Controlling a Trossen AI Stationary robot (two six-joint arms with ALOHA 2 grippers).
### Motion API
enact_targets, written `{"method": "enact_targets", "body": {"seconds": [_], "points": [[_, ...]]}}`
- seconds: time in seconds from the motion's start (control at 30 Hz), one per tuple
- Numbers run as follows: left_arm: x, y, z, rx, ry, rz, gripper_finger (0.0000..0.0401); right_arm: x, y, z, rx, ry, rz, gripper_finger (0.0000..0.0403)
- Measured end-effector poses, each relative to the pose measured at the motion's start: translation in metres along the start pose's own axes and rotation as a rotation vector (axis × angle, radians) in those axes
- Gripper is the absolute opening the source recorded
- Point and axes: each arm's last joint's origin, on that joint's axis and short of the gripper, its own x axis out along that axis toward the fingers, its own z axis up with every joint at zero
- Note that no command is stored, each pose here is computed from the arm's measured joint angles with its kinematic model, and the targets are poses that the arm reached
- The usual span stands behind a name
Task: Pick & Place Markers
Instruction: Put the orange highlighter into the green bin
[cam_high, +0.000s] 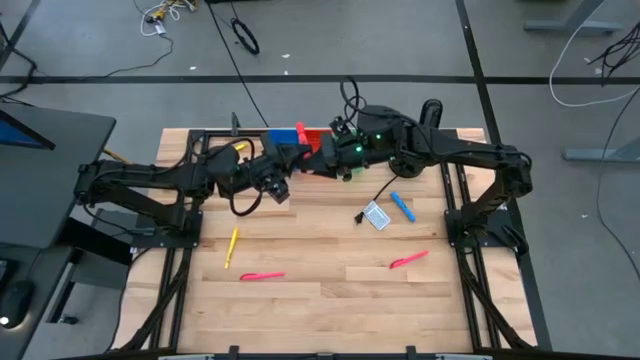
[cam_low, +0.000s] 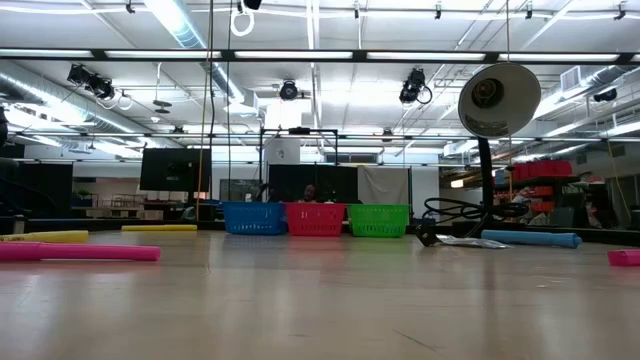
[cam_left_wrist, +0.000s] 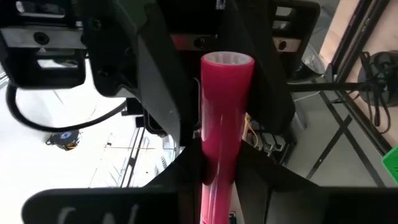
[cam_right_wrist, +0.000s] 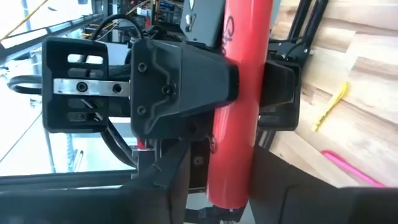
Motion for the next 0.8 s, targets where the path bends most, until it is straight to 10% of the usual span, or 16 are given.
{"method": "enact_targets", "body": {"seconds": [0.43,0.8], "points": [[0.0,0.0,0.0,-0.034,-0.005,-0.002,0.0087,-0.002,0.0,0.002,-0.045,-0.004,0.0,0.006],[-0.009,0.011,-0.004,-0.774,-0.064,0.015,0.0208,-0.025,0.005,0.006,-0.266,-0.031,-0.027,0.006]]}}
